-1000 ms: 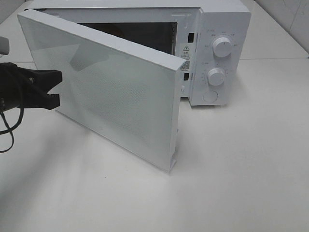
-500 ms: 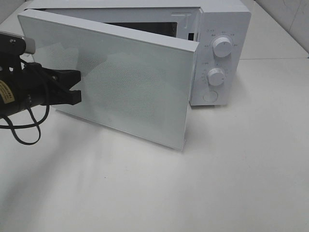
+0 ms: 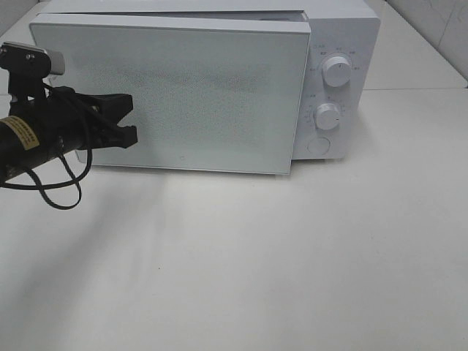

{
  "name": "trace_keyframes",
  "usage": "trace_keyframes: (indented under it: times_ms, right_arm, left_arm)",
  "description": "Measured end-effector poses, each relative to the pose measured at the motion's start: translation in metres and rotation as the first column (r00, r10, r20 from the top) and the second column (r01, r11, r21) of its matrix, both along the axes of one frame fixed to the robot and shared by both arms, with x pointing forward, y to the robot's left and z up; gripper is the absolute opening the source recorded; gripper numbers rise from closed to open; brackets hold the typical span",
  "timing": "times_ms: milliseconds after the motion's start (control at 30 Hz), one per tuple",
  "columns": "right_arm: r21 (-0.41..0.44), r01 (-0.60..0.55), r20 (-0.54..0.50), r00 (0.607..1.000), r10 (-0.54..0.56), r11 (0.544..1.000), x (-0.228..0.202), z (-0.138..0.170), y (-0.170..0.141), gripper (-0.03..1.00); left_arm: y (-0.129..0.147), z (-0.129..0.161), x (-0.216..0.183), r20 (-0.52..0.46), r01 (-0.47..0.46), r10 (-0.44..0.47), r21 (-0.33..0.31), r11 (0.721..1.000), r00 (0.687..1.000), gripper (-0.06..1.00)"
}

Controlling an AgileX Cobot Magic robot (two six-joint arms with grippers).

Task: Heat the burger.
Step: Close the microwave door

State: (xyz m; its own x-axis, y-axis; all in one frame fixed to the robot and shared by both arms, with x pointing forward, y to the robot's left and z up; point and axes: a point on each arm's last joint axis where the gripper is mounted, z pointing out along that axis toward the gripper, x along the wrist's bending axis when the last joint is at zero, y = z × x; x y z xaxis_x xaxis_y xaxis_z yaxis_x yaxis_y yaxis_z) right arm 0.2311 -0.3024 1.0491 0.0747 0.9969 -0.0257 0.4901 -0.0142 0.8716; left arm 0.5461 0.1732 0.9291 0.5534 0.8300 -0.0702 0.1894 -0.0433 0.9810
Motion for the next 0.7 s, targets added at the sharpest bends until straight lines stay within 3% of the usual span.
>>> trace_keyframes:
  times_ms: [200, 700]
  right_arm:
    - [0.000, 0.000, 0.000, 1.000, 0.000, 1.000, 0.000, 0.000, 0.000, 0.74]
    - [0.000, 0.000, 0.000, 1.000, 0.000, 1.000, 0.000, 0.000, 0.000, 0.74]
  left_arm:
    - [-0.004, 0.002, 0.017, 0.036, -0.110, 0.110, -0.010, 0.994, 0.993, 0.00]
    - [-0.039, 0.001, 0.023, 0.096, -0.043, 0.036, 0.070, 0.997, 0.995, 0.00]
